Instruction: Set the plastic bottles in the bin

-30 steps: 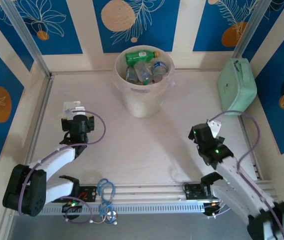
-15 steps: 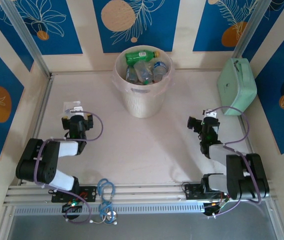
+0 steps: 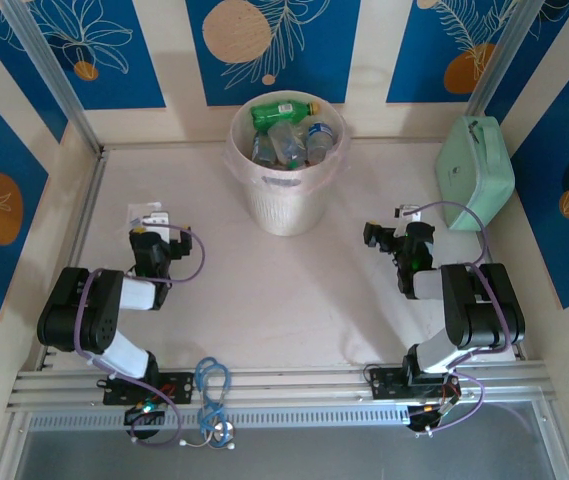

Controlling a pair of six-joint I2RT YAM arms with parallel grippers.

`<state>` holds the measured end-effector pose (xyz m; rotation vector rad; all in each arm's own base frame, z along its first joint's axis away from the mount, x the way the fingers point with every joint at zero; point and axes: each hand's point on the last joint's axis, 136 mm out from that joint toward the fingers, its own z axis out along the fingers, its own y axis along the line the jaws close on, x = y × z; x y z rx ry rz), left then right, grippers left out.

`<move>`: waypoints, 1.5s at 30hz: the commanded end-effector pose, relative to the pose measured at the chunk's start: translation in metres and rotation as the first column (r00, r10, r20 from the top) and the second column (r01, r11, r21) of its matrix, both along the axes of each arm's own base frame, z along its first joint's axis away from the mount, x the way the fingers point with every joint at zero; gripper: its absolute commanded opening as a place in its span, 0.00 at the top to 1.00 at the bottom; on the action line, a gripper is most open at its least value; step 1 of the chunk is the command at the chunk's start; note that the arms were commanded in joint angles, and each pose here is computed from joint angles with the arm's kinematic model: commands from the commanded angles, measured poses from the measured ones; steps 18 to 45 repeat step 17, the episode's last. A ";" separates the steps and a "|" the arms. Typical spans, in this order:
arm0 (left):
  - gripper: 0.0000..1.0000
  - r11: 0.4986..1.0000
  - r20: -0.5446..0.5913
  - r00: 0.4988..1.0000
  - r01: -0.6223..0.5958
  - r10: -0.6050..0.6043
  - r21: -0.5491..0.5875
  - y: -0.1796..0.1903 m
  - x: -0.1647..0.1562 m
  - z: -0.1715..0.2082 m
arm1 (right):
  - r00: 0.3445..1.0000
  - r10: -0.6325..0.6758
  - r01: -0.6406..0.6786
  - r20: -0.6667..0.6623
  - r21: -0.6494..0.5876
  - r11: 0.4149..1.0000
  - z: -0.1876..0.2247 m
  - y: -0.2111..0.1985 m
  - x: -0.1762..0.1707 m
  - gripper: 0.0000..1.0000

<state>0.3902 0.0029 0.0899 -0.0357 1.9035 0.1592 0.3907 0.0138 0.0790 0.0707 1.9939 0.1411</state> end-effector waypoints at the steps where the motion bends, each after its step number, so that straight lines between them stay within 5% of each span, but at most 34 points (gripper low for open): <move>1: 0.00 0.999 0.032 0.999 0.031 -0.031 0.017 -0.008 0.003 0.006 | 0.998 0.032 -0.031 0.048 -0.015 0.999 0.015 0.006 0.006 0.01; 45: 0.00 0.997 0.018 0.997 0.074 -0.074 0.031 -0.017 0.004 0.005 | 0.997 0.061 -0.061 0.049 -0.010 0.998 0.015 0.010 0.007 0.01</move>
